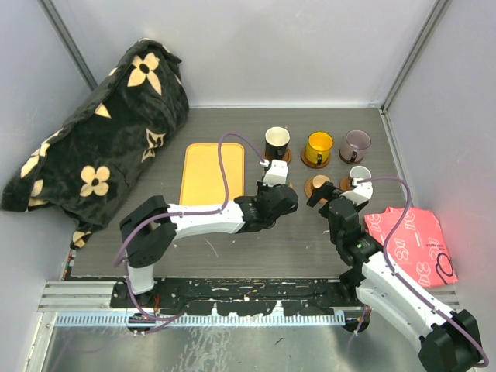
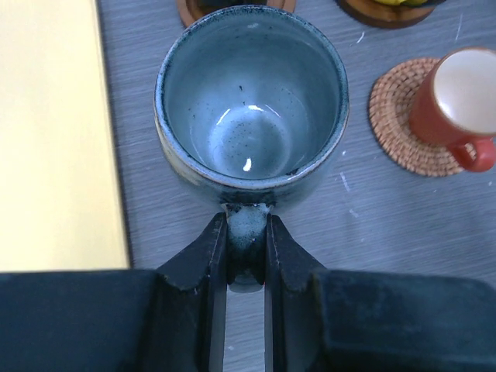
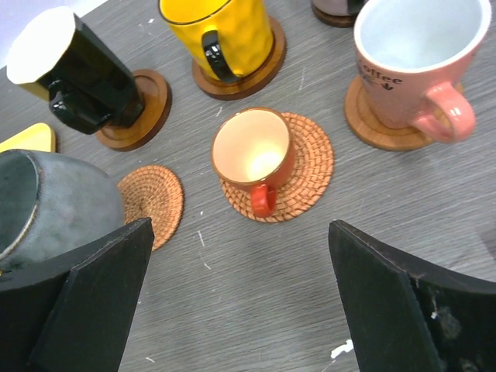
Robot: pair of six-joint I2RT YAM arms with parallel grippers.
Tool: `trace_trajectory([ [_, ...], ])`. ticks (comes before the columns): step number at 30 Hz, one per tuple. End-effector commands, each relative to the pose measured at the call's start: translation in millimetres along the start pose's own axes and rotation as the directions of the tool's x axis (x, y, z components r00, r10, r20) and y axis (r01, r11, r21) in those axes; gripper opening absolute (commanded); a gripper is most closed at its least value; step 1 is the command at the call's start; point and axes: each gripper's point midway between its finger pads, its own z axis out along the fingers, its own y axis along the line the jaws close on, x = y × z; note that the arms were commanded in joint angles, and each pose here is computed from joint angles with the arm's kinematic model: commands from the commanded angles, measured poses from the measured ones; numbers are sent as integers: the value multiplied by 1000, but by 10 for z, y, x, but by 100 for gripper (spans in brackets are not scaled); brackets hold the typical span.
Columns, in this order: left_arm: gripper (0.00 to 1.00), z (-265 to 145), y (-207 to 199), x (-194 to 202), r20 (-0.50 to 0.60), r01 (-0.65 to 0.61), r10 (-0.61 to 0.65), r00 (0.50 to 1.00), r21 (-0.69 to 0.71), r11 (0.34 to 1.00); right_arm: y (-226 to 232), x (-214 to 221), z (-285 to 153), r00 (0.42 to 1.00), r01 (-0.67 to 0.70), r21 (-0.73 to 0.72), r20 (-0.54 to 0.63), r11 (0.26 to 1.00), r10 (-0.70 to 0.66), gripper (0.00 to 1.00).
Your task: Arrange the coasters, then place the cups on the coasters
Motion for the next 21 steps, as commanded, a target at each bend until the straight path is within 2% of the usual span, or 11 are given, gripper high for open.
trace_trajectory([
  [1, 0, -7, -211, -628, 168, 179, -176, 970, -5, 984, -101, -134, -2, 996, -55, 65, 72, 996, 50, 100],
  [21, 0, 212, -353, -422, 134, 160, -155, 979, -26, 987, -95, -119, 7, 997, -51, 68, 61, 996, 47, 100],
])
